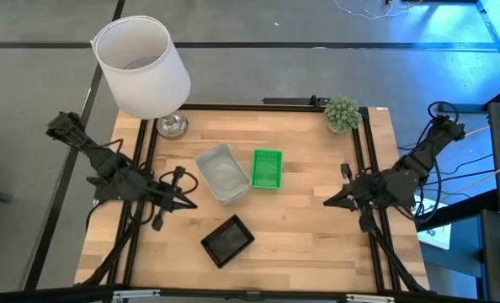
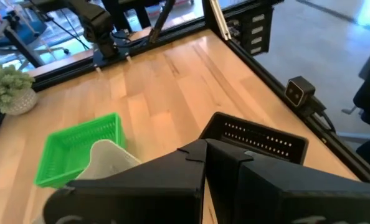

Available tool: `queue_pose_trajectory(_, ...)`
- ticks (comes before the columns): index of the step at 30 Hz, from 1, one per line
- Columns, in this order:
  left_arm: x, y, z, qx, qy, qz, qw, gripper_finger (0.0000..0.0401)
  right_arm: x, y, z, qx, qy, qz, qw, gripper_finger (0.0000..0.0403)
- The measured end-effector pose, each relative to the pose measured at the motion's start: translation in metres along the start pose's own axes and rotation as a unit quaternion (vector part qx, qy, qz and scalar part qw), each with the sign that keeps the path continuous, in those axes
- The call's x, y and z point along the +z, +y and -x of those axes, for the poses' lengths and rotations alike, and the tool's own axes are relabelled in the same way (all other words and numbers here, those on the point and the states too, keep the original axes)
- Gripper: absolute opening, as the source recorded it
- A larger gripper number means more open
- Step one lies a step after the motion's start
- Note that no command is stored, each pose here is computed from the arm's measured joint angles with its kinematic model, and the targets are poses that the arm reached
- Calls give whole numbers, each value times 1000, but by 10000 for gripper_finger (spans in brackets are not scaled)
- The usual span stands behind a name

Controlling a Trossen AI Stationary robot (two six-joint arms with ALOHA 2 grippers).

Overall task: Stack baskets by color
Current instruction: Return to Home Position

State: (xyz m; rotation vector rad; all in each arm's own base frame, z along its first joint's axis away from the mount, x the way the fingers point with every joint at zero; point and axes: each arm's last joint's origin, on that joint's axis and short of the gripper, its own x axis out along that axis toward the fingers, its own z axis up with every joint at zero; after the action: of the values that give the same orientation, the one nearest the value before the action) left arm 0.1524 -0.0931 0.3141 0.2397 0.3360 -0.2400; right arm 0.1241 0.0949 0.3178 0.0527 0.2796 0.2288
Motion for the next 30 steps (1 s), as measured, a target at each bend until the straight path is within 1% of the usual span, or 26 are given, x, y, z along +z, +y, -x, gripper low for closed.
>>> queue_pose_trajectory(8,-35,8,24,4,-36,37,999,0,-19,-10,10,10,-43,-24,999,0)
queue_pose_trajectory(17,-73,14,46,7,-105,66,992,0,-43,-18,15,16,-68,-46,997,0)
queue_pose_trajectory(26,-98,17,58,10,-148,69,987,0,-64,-25,18,15,-85,-54,995,0)
queue_pose_trajectory(30,-107,18,62,11,-168,64,984,0,-74,-28,20,16,-97,-47,994,0)
